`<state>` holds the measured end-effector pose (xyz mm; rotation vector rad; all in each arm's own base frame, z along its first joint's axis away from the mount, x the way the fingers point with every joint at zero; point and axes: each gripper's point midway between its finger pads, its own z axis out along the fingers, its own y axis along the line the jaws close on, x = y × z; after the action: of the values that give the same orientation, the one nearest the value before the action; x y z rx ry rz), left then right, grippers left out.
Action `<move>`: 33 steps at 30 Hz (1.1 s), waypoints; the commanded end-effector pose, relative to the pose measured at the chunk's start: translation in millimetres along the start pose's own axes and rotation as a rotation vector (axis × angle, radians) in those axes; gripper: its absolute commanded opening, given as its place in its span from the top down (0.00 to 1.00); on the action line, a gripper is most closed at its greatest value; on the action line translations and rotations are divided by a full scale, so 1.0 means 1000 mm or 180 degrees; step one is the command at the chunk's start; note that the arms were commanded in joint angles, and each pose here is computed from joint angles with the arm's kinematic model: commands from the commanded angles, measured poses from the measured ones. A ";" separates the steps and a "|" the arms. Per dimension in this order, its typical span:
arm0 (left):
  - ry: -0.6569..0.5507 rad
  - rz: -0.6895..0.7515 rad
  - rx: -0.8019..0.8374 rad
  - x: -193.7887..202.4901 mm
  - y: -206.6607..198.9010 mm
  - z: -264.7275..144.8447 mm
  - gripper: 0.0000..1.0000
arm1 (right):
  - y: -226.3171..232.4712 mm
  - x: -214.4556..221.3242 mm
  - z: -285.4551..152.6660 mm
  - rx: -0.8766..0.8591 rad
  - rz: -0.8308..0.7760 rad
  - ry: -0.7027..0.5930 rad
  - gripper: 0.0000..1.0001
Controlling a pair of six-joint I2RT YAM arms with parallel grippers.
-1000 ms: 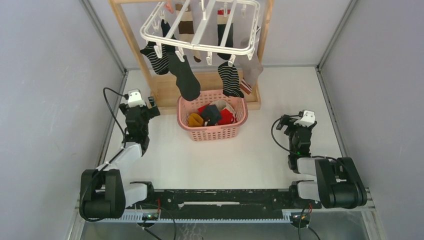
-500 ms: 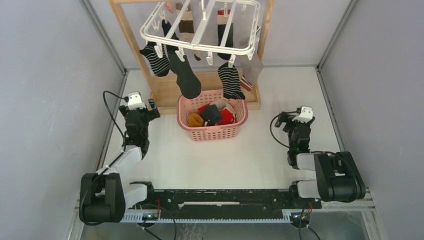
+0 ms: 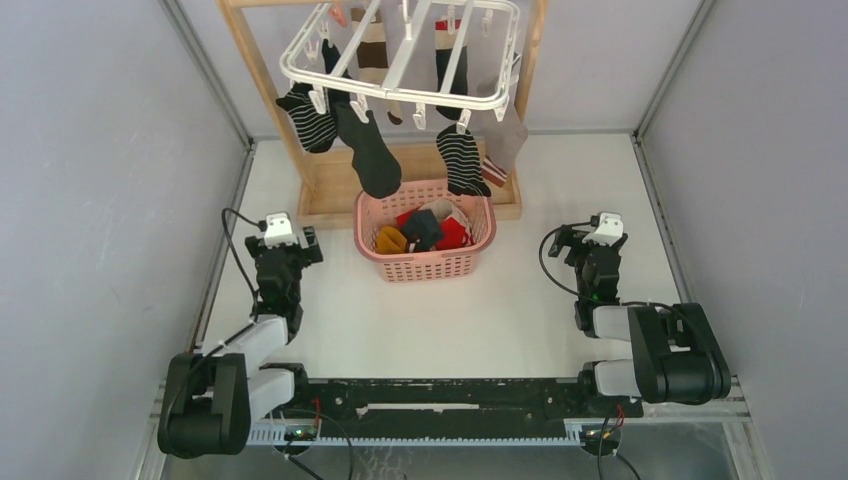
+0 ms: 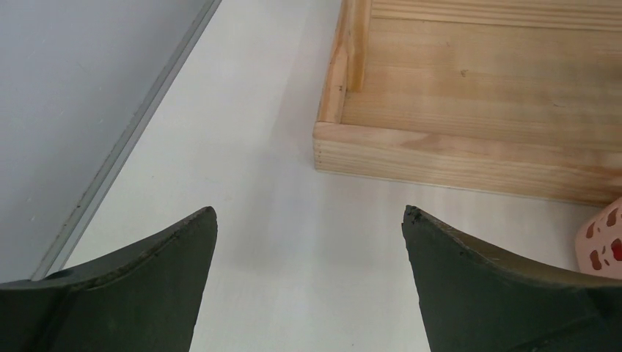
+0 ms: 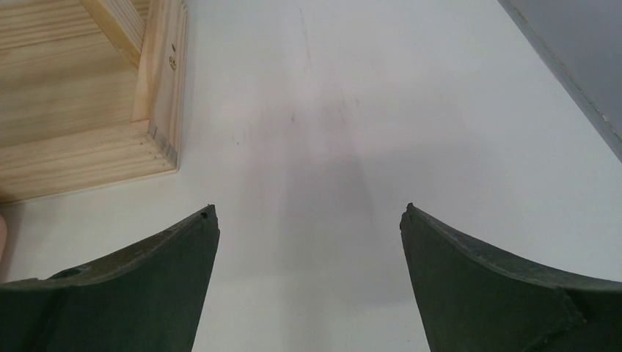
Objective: Remove the socks clipped to the hanger
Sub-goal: Reset both arms
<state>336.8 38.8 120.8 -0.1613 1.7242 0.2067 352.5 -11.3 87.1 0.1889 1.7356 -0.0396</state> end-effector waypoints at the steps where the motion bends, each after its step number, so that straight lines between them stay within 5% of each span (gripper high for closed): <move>1: -0.0427 -0.0023 0.0165 -0.031 -0.009 0.008 0.00 | 0.006 -0.019 0.007 -0.0056 -0.0003 -0.0170 0.00; 33: -0.0486 -0.0121 0.0000 -0.017 -0.002 0.013 0.00 | 0.007 -0.018 0.011 -0.0150 0.0021 -0.0100 0.00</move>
<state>347.8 35.2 117.0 -0.1465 1.6353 0.1828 357.2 -8.7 88.1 0.1667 1.7498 -0.0087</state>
